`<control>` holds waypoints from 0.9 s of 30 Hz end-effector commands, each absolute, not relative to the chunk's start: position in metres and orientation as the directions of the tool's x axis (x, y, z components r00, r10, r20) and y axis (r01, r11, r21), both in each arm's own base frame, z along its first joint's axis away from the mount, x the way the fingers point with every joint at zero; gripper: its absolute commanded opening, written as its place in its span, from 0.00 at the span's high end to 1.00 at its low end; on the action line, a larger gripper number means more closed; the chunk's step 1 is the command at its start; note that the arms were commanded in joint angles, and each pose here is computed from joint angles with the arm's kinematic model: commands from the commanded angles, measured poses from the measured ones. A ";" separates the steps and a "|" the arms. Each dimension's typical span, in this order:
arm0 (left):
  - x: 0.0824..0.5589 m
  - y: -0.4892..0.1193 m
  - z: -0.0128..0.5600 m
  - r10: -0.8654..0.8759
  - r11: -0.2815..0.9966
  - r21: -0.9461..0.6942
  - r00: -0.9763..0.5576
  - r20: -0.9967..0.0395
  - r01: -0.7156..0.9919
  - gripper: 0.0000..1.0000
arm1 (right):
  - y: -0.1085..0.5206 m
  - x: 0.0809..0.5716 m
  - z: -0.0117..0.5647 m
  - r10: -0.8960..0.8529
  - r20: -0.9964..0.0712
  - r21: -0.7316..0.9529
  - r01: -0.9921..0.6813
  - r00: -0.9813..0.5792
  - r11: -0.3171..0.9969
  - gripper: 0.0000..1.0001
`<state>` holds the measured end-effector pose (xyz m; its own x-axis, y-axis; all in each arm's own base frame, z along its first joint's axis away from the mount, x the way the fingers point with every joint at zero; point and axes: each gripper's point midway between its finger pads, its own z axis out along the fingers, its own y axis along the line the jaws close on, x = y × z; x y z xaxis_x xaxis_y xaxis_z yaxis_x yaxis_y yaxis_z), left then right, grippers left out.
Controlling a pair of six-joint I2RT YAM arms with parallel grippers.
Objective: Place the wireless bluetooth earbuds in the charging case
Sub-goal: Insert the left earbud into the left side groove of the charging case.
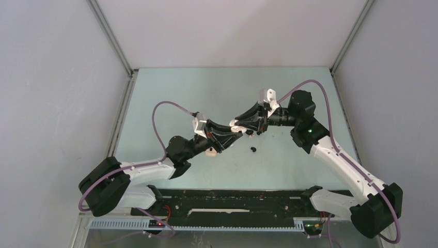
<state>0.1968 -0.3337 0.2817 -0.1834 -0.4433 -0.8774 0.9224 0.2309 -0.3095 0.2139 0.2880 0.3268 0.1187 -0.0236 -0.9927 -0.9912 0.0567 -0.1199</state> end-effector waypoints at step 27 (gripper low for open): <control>0.193 -0.335 0.307 -0.494 0.197 -0.266 -0.139 -0.859 0.943 1.00 | 0.297 0.207 0.308 -0.048 -0.990 -0.134 -0.991 0.133 0.013 1.00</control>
<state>0.1982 -0.3356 0.2760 -0.1933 -0.4315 -0.8812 0.9190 0.2349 -0.3166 0.2084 0.2945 0.3147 0.1368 -0.0365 -0.9899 -0.9901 0.0252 -0.1378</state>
